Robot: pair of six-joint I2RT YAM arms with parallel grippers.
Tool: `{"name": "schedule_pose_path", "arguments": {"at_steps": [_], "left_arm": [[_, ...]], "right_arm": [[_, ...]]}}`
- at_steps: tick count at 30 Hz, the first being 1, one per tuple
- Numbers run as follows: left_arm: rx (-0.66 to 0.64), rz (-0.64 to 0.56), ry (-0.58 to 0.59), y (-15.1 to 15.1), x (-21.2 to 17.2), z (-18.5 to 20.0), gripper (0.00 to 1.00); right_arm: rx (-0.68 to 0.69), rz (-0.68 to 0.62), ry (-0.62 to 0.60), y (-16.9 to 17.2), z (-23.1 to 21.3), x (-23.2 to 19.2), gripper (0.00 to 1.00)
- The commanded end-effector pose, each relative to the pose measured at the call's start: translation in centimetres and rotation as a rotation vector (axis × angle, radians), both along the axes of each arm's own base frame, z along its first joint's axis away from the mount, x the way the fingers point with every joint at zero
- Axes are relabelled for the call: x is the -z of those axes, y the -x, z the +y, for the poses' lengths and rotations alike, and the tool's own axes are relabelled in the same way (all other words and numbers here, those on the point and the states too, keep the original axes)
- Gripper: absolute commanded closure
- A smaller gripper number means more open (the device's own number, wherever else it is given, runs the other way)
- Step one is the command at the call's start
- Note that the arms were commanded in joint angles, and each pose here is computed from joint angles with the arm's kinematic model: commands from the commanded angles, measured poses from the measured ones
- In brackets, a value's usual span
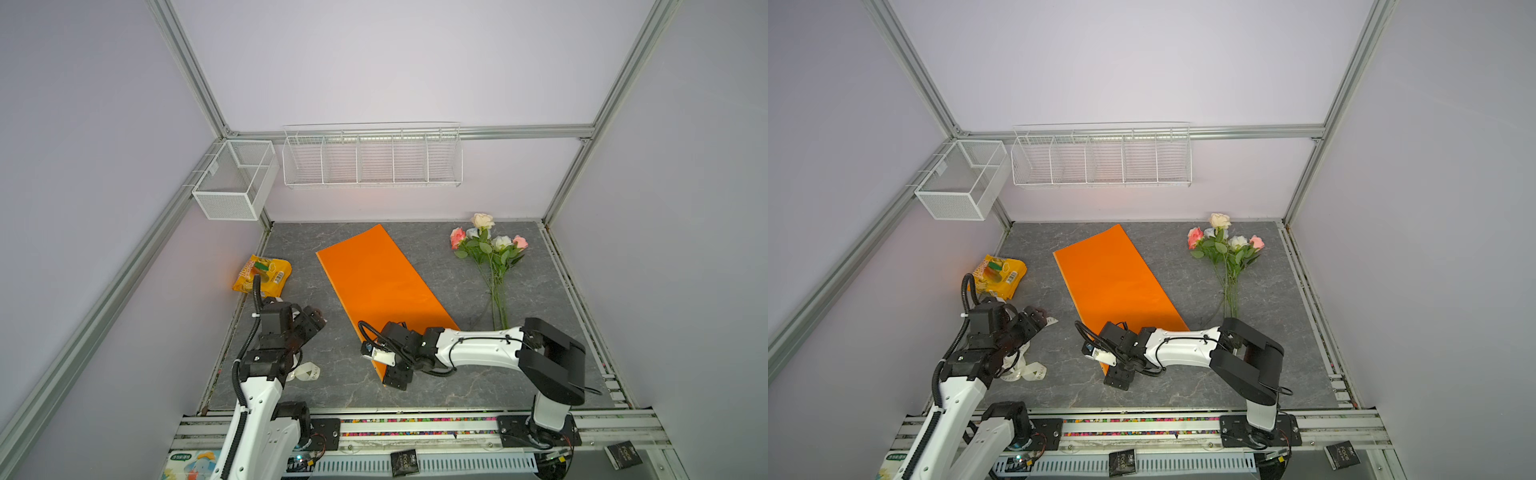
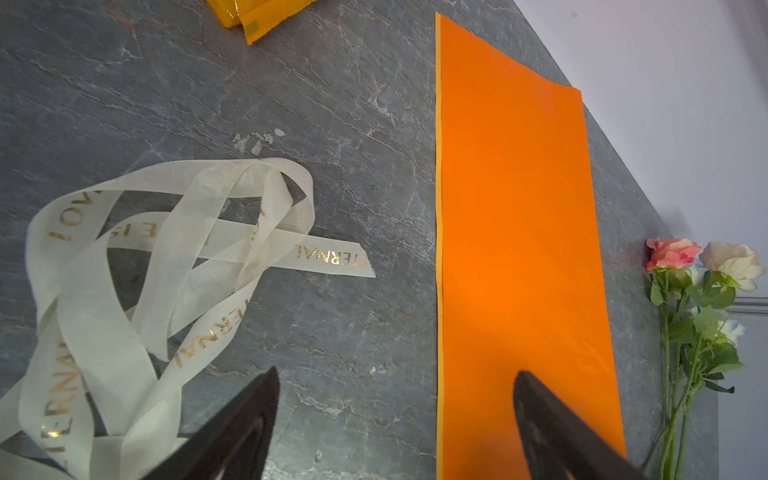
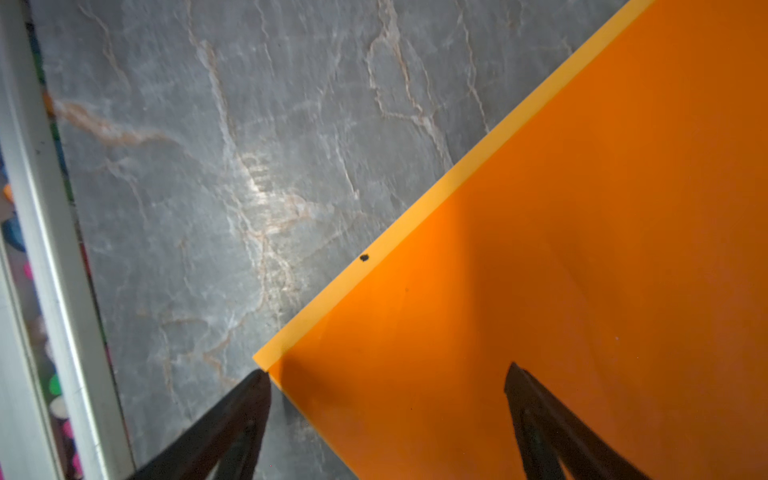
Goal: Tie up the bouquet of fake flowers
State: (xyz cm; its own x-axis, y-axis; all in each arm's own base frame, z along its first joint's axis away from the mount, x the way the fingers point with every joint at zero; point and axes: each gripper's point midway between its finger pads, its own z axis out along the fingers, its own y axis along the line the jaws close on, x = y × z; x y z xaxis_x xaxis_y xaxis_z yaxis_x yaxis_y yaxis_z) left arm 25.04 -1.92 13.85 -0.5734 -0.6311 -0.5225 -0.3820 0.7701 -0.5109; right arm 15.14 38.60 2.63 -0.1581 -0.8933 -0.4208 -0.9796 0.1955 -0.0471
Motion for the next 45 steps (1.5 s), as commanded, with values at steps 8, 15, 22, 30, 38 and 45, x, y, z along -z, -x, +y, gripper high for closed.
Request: {"name": "schedule_pose_path", "arguments": {"at_steps": [8,15,22,30,38,45], "left_arm": [[0.016,0.009,0.003,0.0,0.0,-0.2,0.12],[0.065,0.020,0.045,-0.2,0.0,-1.3,0.12],[0.172,0.079,0.193,-0.1,0.9,-4.4,0.16],[0.382,0.229,0.406,2.6,3.7,-13.7,0.22],[0.368,0.341,0.522,5.1,7.4,-17.5,0.36],[0.281,0.352,0.566,5.5,9.4,-17.5,0.44]], "right_arm": [[0.025,0.028,0.145,0.4,-2.1,4.1,0.22],[0.090,0.082,0.095,-0.1,-1.5,3.5,0.40],[0.150,0.182,-0.001,-0.2,-0.3,1.6,0.58],[0.244,0.209,-0.127,-1.5,0.2,-0.2,0.61],[0.272,0.232,-0.154,-1.3,0.2,0.3,0.60],[0.273,0.237,-0.166,-1.2,0.3,0.3,0.59]]}}
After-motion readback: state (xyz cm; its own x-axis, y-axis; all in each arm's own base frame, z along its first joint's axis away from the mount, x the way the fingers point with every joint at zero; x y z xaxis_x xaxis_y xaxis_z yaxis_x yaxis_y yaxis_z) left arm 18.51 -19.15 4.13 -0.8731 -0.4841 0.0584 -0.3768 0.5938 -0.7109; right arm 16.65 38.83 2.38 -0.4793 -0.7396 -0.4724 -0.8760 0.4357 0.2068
